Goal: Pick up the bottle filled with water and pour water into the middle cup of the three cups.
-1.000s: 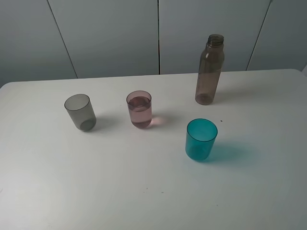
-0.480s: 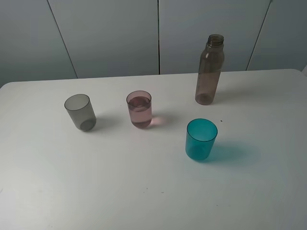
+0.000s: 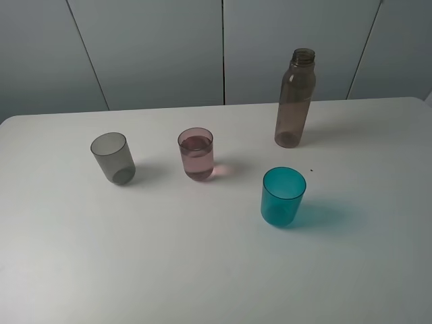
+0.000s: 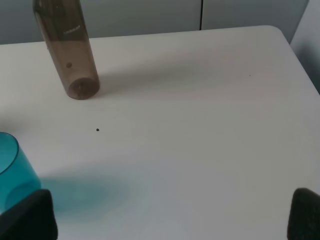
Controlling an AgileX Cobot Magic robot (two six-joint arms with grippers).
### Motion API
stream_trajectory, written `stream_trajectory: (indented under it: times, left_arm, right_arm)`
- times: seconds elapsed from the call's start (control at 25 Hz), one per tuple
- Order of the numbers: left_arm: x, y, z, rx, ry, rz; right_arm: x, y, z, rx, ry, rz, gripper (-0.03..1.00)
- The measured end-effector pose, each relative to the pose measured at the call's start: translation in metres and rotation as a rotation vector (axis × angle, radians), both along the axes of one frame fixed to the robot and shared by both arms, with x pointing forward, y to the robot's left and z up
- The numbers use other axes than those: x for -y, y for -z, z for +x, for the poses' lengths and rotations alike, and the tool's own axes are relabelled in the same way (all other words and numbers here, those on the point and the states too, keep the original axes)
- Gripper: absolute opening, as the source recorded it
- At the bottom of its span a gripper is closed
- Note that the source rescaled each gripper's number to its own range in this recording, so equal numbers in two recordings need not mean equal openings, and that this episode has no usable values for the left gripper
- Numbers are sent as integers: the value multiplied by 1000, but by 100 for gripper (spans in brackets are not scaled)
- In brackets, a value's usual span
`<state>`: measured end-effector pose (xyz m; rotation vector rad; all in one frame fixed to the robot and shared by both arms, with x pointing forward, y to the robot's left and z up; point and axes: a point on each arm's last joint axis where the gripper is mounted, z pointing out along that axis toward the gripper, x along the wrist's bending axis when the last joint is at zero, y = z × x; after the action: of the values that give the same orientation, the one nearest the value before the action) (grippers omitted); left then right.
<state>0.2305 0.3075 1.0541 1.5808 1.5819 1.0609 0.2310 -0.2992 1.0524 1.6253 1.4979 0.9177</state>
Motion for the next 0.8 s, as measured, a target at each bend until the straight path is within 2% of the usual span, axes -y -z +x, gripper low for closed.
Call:
stream_trajectory:
  times: [0.8]
  left_arm:
    - [0,0,0,0,0,0]
  right_arm:
    - [0,0,0,0,0,0,100]
